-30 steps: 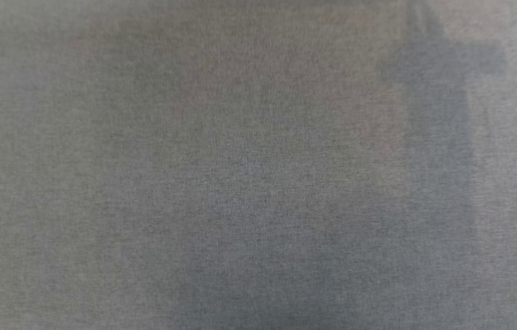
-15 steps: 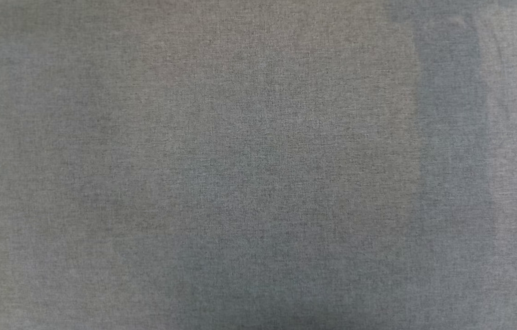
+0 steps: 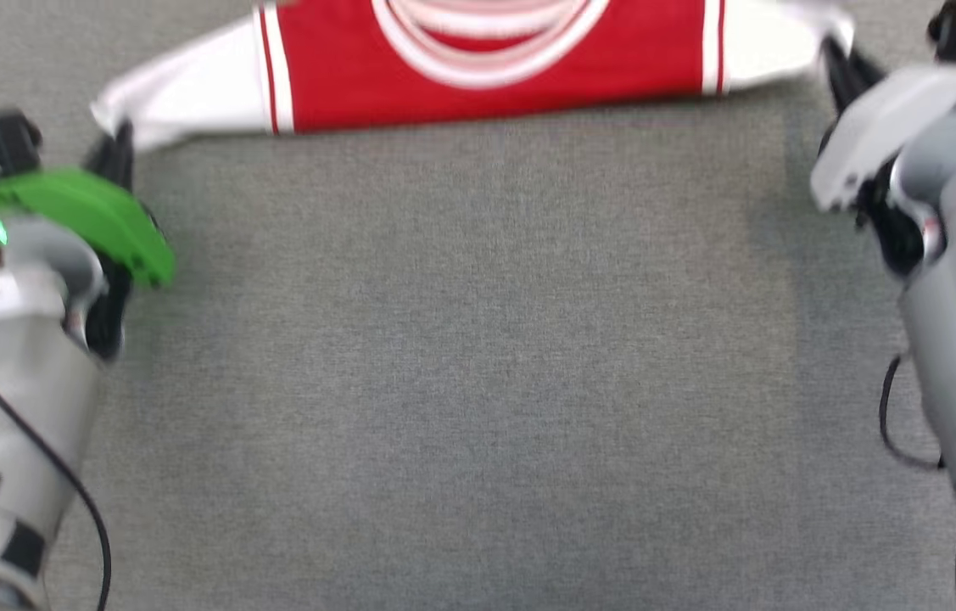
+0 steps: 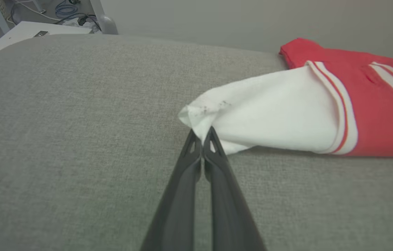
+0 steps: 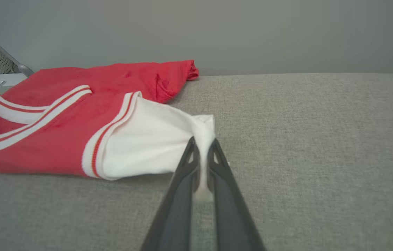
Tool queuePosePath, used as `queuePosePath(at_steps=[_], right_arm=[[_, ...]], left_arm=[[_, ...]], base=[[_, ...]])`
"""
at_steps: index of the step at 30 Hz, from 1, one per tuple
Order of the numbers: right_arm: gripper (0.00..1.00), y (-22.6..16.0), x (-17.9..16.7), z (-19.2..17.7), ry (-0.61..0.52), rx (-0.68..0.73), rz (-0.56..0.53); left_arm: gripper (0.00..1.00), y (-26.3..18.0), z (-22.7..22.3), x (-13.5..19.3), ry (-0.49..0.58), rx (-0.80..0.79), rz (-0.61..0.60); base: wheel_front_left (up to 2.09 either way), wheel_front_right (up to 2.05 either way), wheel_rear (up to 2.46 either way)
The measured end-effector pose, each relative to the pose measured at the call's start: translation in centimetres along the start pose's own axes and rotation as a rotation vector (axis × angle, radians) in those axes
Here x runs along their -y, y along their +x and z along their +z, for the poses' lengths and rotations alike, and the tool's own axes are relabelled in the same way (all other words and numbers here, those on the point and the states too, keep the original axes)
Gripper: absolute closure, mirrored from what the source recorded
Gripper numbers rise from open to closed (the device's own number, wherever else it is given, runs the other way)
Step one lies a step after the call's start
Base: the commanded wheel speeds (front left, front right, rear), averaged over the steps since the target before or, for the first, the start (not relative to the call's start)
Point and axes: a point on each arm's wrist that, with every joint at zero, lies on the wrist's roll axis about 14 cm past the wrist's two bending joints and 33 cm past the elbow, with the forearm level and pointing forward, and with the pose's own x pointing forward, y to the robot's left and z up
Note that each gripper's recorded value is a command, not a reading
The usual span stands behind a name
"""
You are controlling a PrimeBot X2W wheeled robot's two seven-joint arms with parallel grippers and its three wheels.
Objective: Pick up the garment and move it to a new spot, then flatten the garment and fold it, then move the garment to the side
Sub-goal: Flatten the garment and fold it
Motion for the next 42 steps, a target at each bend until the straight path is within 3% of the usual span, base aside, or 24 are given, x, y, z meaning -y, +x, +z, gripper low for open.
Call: queuePosePath(at_steps=[8,23,37,38,39,40,42], right_arm=[[1.00,-8.1,1.7,-4.5,0.070,-0.079,-0.040],[1.00,-22.7,0.6,-8.7,0.203,-0.156,-0.124],[0.99,-28.4,0.8,-14.9,0.342,-0.262,-0.182],[0.78,-28.3,0.6,-14.9,0.335,-0.256,-0.177],[0.78,-28.1,0.5,-14.6,0.328,-0.243,-0.175],[0.00,-28.0,0.4,-14.5,0.324,-0.237,-0.171],[0.00,-27.4,0.4,-13.6,0.311,-0.196,-0.172]], left_arm=[[1.00,-6.9,-4.5,0.8,-0.016,-0.064,-0.058],[1.00,-18.1,-6.0,-0.1,-0.139,-0.008,0.037],[1.00,-24.3,-10.6,1.3,-0.209,-0.128,0.063],[1.00,-24.3,-10.6,1.4,-0.207,-0.129,0.063],[1.00,-24.4,-10.5,1.6,-0.204,-0.125,0.059],[1.00,-24.4,-10.5,1.6,-0.204,-0.124,0.057],[1.00,-24.4,-10.1,1.7,-0.197,-0.118,0.048]], base=[[0.00,0.00,0.00],[0.00,0.00,0.00],[0.00,0.00,0.00],[0.00,0.00,0.00],[0.00,0.00,0.00],[0.00,0.00,0.00],[0.00,0.00,0.00]])
